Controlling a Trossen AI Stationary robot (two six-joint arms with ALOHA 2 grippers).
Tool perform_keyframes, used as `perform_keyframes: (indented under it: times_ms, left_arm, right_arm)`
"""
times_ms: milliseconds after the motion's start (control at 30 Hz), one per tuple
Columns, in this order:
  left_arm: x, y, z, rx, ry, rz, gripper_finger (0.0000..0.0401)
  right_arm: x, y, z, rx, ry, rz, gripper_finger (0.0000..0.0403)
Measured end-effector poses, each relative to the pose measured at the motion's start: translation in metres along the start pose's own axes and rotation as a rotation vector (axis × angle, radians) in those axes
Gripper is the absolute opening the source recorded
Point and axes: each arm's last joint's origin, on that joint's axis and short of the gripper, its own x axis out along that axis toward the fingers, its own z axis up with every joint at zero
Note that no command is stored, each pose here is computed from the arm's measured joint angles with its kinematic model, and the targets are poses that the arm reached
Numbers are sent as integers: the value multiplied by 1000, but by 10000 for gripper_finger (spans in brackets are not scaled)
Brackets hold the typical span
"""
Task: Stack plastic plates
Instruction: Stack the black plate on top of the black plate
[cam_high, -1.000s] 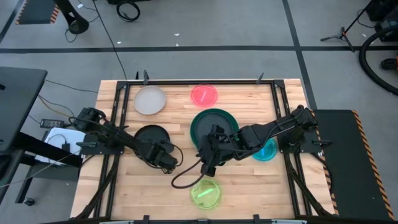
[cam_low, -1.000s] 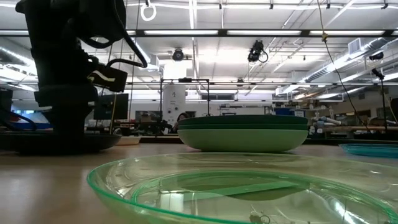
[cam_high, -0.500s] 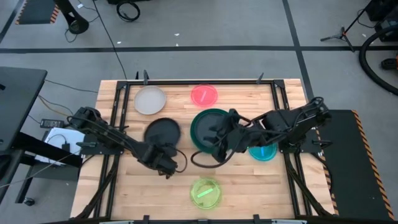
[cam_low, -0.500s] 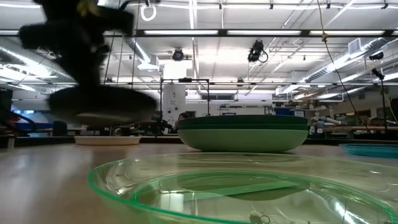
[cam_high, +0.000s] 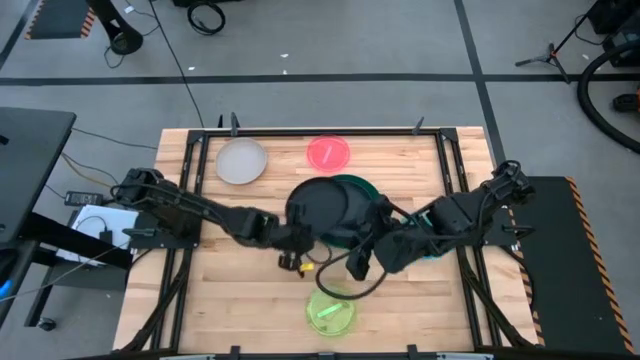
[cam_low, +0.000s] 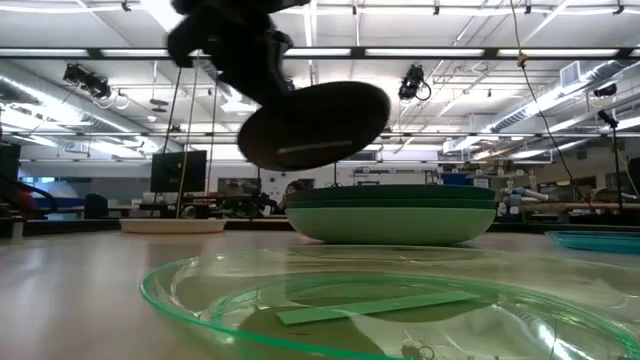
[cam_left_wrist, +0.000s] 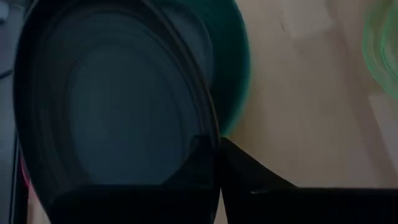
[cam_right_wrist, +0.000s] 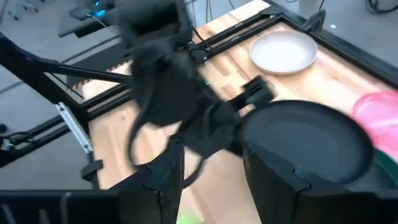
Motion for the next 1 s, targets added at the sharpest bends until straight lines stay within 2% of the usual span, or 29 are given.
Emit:
perform_keyframes:
  times_ms: [167,467,733,900,1000]
  left_arm:
    - [18,18,4,24,-55,-39,14]
    - [45,10,2,188,-45,-72,14]
    - [63,4,3,183,-70,-95,14]
    - [75,1,2,166,-76,-88,22]
    - [77,1,1,138,-54,-45,37]
  right_arm:
    - [-12,10,-12,99,28,43,171]
    - [-18,24,-29,221,8,38,171]
    - [14,36,-41,273,80,28,171]
    - [25,34,-35,292,86,35,171]
    - [26,34,-33,283,81,42,171]
